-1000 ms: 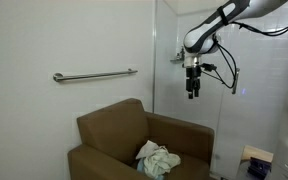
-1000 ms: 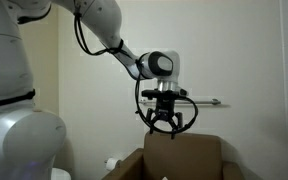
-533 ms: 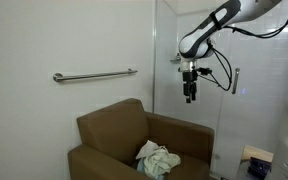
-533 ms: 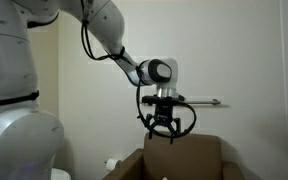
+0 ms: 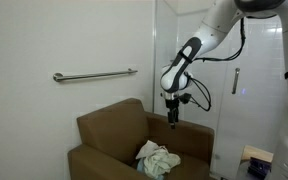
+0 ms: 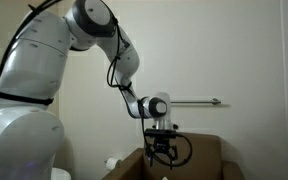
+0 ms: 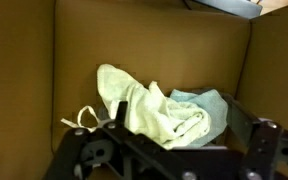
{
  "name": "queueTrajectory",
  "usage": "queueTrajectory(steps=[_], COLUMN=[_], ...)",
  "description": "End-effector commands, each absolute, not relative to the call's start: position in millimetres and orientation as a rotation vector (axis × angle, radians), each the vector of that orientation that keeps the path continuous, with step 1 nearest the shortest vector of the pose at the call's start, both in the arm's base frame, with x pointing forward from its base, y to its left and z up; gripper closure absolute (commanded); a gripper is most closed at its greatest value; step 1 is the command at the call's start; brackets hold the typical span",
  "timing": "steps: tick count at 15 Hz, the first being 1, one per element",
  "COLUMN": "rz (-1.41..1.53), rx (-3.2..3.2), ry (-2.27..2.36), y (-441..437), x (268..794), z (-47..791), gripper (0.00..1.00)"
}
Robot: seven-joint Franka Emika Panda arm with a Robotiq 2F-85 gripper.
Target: Hang some of the things on the seat of the couch on the armrest
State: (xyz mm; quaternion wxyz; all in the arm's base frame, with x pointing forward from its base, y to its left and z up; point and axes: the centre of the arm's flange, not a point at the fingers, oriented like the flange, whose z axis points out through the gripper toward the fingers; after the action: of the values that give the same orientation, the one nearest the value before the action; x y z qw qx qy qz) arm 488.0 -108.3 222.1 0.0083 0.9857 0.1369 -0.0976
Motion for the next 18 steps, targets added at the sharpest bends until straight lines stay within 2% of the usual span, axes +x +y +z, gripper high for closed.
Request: queueTrajectory(steps=[1, 5, 10, 18], rz=[-0.401, -0.603, -0.891, -0.727], rx=[3.063, 3.053, 3.032, 2.996], ry=[0.556, 0.613, 0.778, 0.703], y=[-107.8, -107.8, -93.5, -66.6], x=[537.1, 565.5, 575.1, 601.5], z=[157.4, 88.9, 19.1, -53.4], gripper=[0.0, 0.0, 0.0, 0.0])
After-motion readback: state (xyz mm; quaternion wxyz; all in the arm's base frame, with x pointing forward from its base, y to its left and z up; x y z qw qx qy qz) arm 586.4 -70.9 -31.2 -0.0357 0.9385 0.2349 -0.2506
